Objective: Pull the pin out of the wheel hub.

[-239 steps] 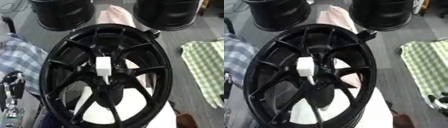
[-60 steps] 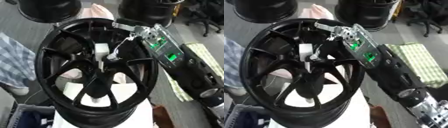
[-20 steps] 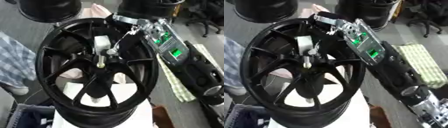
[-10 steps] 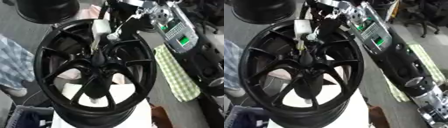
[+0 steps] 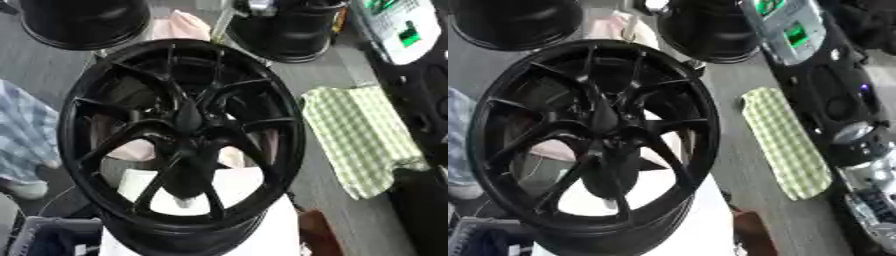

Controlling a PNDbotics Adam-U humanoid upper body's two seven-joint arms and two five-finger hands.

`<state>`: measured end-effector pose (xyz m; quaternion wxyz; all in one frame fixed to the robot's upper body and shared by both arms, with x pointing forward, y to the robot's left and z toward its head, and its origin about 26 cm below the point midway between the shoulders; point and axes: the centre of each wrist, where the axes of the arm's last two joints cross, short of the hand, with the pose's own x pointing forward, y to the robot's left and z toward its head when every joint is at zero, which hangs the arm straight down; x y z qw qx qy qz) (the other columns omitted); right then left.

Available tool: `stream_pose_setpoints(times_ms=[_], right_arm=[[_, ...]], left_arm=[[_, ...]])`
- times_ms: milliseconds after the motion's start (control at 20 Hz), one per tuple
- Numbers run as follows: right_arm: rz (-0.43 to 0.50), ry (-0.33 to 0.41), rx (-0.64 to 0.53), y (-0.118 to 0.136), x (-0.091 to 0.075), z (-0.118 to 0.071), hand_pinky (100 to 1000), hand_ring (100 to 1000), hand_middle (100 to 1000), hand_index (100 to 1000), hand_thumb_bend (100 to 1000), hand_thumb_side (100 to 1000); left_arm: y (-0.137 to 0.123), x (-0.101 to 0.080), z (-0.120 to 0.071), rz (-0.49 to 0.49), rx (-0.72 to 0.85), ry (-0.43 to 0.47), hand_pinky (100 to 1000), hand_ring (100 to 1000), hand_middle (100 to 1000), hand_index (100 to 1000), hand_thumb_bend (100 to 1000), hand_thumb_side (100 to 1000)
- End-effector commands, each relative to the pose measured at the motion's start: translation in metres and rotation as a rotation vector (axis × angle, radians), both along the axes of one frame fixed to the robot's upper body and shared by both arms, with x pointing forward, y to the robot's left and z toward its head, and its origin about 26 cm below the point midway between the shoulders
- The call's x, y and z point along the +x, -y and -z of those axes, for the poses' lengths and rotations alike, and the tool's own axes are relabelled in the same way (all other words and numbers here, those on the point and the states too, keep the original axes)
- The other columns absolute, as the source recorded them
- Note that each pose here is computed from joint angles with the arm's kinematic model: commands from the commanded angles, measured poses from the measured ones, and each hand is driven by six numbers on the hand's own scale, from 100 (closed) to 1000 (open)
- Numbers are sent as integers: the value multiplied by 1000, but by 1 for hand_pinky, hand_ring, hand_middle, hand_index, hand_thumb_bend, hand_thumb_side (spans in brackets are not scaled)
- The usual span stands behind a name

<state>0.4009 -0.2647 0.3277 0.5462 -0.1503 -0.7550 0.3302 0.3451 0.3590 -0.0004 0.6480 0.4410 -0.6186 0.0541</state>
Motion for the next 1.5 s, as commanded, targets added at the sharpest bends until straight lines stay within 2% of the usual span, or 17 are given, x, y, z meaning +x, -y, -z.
stream_pose_setpoints(times_ms=[50, 200, 300, 400, 500, 700, 800, 850, 900, 950, 1000, 1050, 1100, 1150, 1300, 1400, 1500], right_arm=[[151, 67, 63, 57, -13, -24, 389, 514, 151, 396, 203, 100], [294, 79, 107, 106, -28, -22, 395, 520, 160, 402, 206, 100], [480, 106, 116, 165, -61, -9, 401, 528, 170, 408, 215, 100], [601, 103, 136, 194, -84, 20, 412, 538, 181, 415, 232, 100], [690, 82, 130, 208, -101, 58, 424, 548, 192, 424, 247, 100], [827, 19, 84, 218, -131, 132, 452, 575, 226, 452, 287, 100], [881, -12, 68, 217, -144, 164, 480, 604, 269, 495, 355, 100], [901, -28, 55, 216, -150, 177, 518, 646, 342, 552, 435, 119], [912, -48, 35, 215, -155, 190, 567, 706, 447, 632, 515, 192], [915, -70, 5, 214, -159, 202, 634, 790, 620, 738, 580, 309], [914, -90, -28, 213, -162, 212, 653, 819, 689, 777, 575, 350], [910, -111, -61, 213, -164, 220, 674, 853, 759, 819, 535, 421], [907, -129, -88, 214, -166, 226, 682, 871, 787, 838, 510, 488], [908, -140, -108, 215, -168, 230, 683, 879, 800, 850, 482, 571], [945, -129, -130, 219, -171, 231, 670, 883, 810, 865, 410, 729], [983, -96, -115, 221, -170, 227, 655, 875, 797, 858, 384, 724], [1004, -41, -72, 220, -167, 217, 627, 855, 765, 838, 372, 647]], left_arm=[[-13, 0, -11, -31, 24, 31, 778, 761, 573, 759, 100, 816], [-19, -2, -12, -55, 27, 38, 778, 761, 573, 758, 100, 812], [-16, 0, -14, -47, 23, 46, 777, 760, 573, 758, 100, 811], [-15, 2, -15, -43, 20, 52, 777, 760, 573, 758, 100, 808], [-14, 2, -15, -46, 15, 57, 777, 760, 573, 758, 100, 807], [-14, 3, -16, -53, 1, 67, 777, 760, 573, 759, 100, 806], [-13, 4, -16, -55, -4, 72, 777, 759, 573, 758, 100, 804], [-12, 5, -15, -55, -7, 74, 777, 759, 573, 758, 100, 804], [-12, 5, -15, -55, -9, 76, 777, 759, 572, 758, 100, 804], [-12, 5, -15, -55, -11, 78, 777, 759, 572, 758, 100, 804], [-11, 5, -15, -55, -13, 79, 777, 759, 572, 758, 100, 804], [-11, 6, -15, -56, -15, 80, 777, 759, 572, 759, 100, 804], [-11, 6, -15, -56, -17, 81, 777, 759, 573, 759, 100, 805], [-11, 6, -15, -56, -18, 82, 777, 759, 573, 759, 100, 806], [-11, 6, -15, -57, -19, 84, 777, 759, 572, 759, 100, 806], [-12, 6, -15, -57, -19, 86, 777, 759, 572, 758, 100, 804], [-12, 7, -15, -57, -19, 87, 777, 759, 572, 758, 100, 803]])
